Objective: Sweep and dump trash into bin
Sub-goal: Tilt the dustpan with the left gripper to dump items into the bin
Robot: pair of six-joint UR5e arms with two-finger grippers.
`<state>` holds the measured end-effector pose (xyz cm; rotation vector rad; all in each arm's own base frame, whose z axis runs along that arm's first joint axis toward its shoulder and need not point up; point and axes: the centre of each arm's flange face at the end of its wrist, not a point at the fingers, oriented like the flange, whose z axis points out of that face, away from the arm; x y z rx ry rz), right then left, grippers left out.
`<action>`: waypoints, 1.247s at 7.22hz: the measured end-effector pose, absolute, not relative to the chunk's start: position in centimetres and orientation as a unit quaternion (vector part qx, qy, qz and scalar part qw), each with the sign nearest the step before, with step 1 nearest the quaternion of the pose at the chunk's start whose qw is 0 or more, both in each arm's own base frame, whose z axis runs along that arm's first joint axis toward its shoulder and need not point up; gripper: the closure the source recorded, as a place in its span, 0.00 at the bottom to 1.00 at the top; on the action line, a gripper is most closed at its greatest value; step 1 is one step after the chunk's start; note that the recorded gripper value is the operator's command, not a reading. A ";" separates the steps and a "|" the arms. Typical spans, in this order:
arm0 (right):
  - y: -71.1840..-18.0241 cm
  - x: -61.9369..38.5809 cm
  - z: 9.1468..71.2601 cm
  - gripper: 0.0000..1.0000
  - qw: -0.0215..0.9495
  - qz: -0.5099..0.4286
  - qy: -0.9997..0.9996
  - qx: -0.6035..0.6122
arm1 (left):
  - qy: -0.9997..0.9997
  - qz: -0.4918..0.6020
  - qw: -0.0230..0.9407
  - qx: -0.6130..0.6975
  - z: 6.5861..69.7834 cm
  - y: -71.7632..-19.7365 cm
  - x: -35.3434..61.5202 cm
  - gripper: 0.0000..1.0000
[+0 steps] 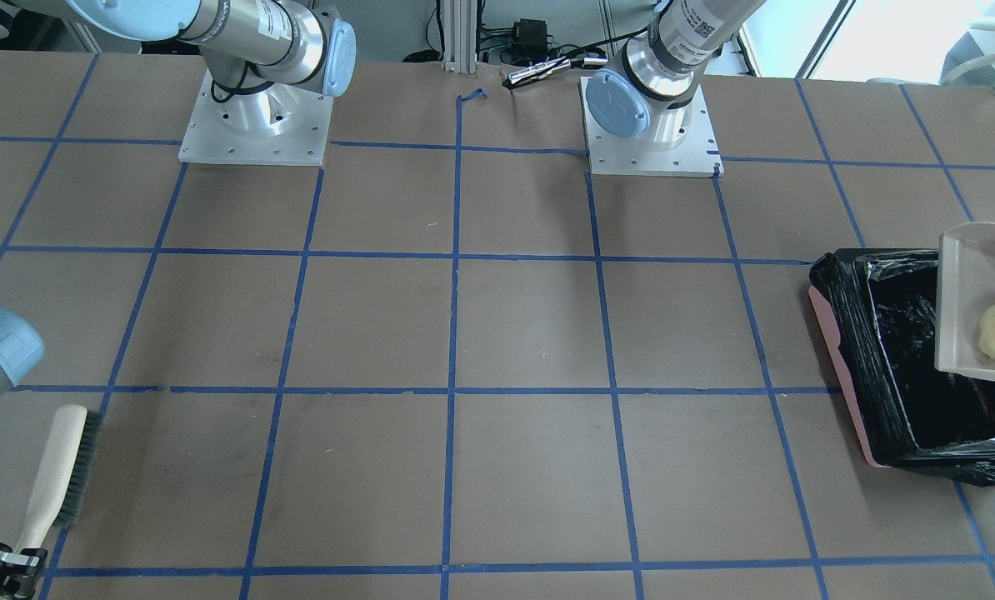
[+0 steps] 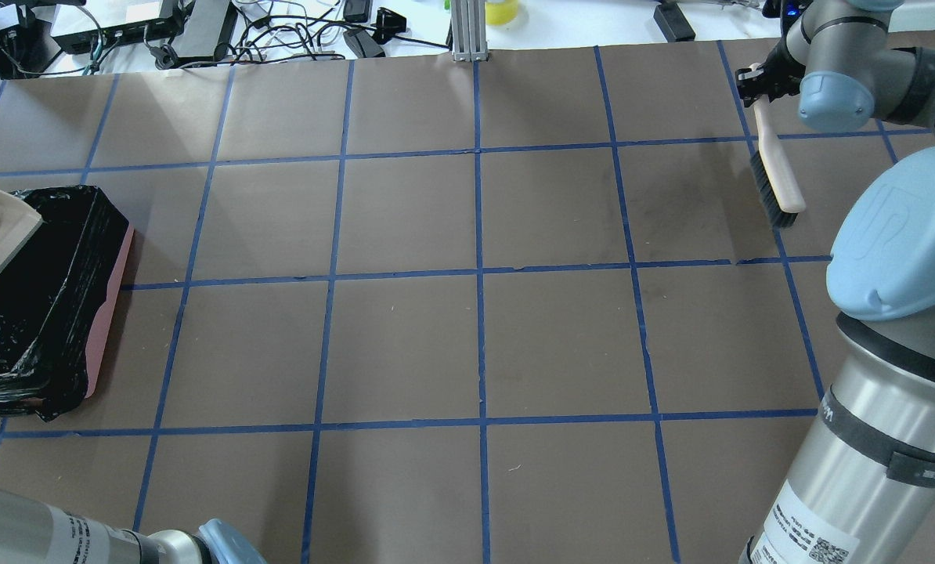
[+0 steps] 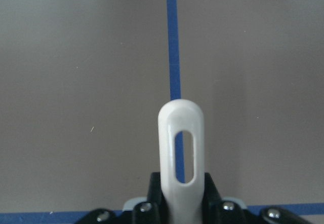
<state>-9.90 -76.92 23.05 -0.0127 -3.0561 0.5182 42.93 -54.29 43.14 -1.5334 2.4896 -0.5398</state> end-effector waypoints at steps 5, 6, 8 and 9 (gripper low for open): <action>-76.5 -9.0 22.2 0.90 0.016 0.161 -0.987 -0.011 | 0.853 -0.295 0.146 -0.404 42.7 -55.3 41.7 1.00; -76.4 -9.0 22.1 0.80 0.016 0.161 -0.987 -0.011 | 0.855 -0.318 0.159 -0.377 43.4 -56.1 40.4 1.00; -76.4 -9.0 22.0 0.58 0.016 0.161 -0.987 -0.011 | 0.857 -0.338 0.171 -0.349 44.1 -56.8 38.5 1.00; -76.4 -9.0 21.9 0.55 0.016 0.160 -0.987 -0.011 | 0.856 -0.352 0.182 -0.331 44.8 -56.9 38.0 1.00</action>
